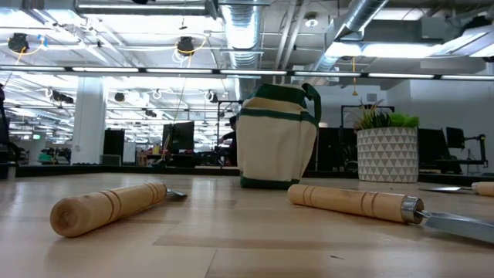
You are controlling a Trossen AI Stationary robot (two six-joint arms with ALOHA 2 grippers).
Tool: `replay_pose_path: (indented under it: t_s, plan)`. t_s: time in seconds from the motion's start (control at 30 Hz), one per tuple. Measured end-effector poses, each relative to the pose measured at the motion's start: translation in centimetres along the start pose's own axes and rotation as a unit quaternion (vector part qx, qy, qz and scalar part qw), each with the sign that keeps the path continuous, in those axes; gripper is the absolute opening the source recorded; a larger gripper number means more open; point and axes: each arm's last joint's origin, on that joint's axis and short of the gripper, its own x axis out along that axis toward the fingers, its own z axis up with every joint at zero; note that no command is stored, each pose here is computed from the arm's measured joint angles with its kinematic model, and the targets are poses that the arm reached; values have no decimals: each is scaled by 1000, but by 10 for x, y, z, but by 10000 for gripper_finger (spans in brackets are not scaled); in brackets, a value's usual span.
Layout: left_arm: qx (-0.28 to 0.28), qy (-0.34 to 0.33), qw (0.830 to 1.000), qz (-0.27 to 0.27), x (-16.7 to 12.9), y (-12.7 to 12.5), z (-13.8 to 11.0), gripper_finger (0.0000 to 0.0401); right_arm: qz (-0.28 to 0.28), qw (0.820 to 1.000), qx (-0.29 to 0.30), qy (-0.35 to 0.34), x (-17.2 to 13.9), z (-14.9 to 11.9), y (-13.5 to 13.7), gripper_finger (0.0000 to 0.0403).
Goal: Pick & Place Garden tools in Gardening bag
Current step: Put the brown trowel into the gardening bag
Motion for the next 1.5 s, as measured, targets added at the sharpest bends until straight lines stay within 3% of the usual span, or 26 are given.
replay_pose_path:
  t_s: [0.23, 0.47, 0.8, 1.3, 1.5]
  plan:
    - [-19, -4, 1000, 12, 8, 4, 2, 6, 17, 1000, -5, -1, 3, -6, -2, 199]
    - [-26, 22, 999, -25, 31, 1, 2, 6, 27, 1000, -7, 2, 5, -11, -4, 193]
    - [-40, 35, 999, -8, 47, 7, 6, 6, 37, 999, -13, 14, 5, -13, -2, 191]
    - [-45, 29, 999, -6, 52, 9, 8, 6, 37, 999, -16, 35, 8, -23, -5, 127]
    - [-53, 26, 998, -3, 53, 10, 8, 6, 36, 998, -23, 36, 8, -22, -5, 68]
